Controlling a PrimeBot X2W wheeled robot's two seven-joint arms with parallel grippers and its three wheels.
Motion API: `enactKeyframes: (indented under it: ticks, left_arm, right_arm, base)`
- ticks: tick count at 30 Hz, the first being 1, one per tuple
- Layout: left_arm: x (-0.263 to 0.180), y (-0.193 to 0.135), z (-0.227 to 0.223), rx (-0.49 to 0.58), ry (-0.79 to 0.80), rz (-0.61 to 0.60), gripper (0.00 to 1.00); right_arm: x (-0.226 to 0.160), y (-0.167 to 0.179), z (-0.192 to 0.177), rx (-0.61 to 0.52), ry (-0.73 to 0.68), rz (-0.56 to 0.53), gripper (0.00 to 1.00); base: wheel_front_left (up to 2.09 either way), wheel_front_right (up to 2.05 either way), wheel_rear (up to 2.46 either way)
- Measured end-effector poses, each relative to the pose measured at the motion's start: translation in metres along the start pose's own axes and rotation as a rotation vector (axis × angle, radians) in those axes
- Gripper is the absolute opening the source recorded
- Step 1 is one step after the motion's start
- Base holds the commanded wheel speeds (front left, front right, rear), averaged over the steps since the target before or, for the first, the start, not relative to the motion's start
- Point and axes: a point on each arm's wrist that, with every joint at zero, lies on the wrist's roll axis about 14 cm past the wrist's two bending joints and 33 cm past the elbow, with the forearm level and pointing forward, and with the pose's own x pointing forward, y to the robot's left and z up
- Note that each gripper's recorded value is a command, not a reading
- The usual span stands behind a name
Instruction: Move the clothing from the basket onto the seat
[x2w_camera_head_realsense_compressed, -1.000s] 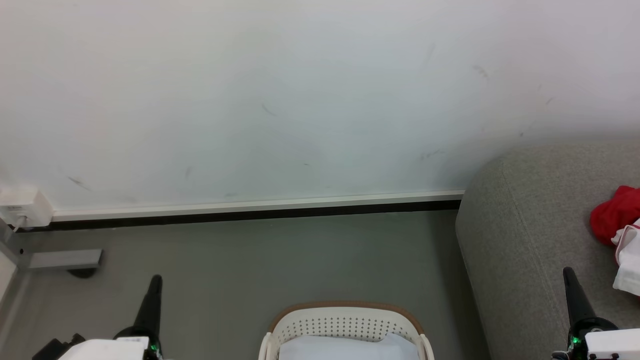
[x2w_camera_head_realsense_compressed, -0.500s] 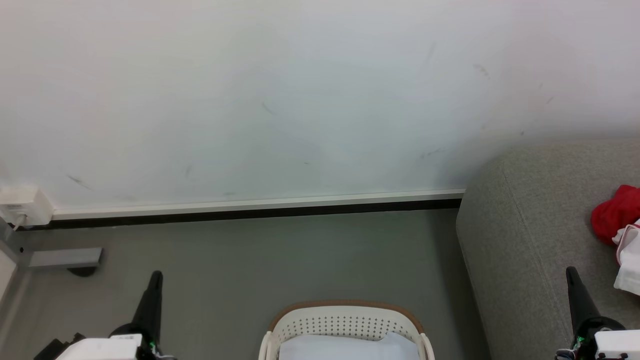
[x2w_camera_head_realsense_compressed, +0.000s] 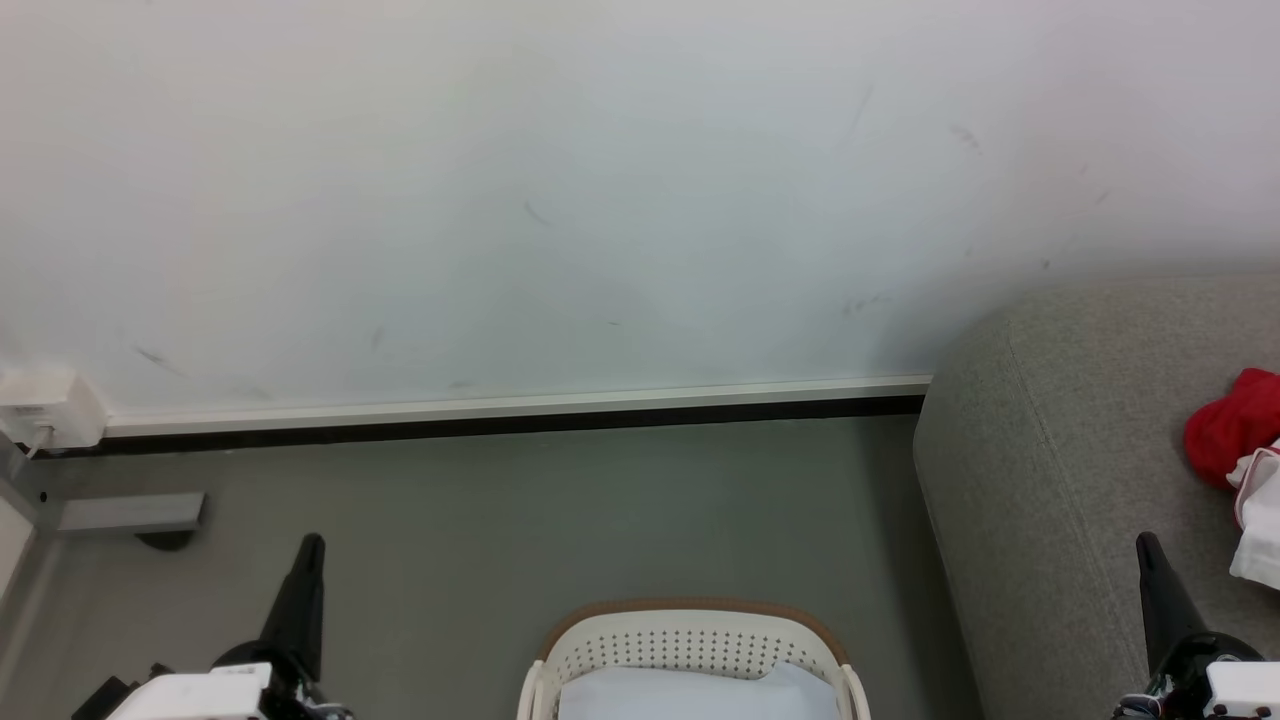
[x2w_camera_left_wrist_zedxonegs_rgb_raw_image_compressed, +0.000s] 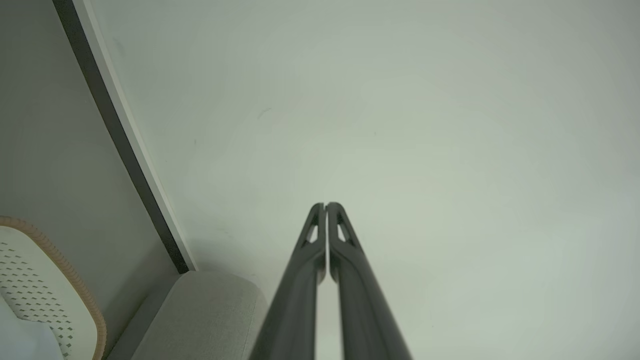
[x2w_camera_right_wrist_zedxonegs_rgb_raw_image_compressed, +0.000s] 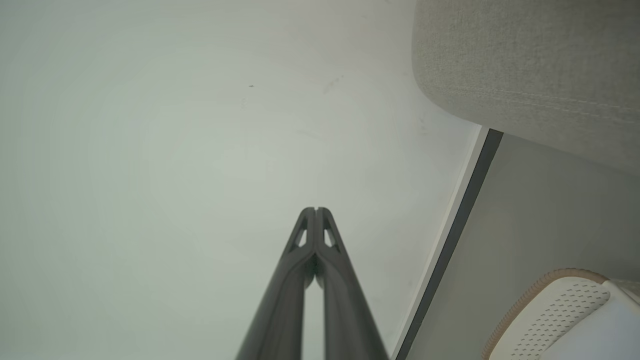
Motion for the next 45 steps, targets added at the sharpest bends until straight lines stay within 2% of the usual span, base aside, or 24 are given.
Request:
enactKeyframes:
  ticks: [45]
  left_arm:
    - [0.0003,-0.0007,0.0001,-0.008,-0.001,-0.003,0.0]
  right_arm:
    - [0.0001,0.0004,0.0007,0.012,-0.004,0.002,0.0]
  base:
    - [0.0,0.0,0.0]
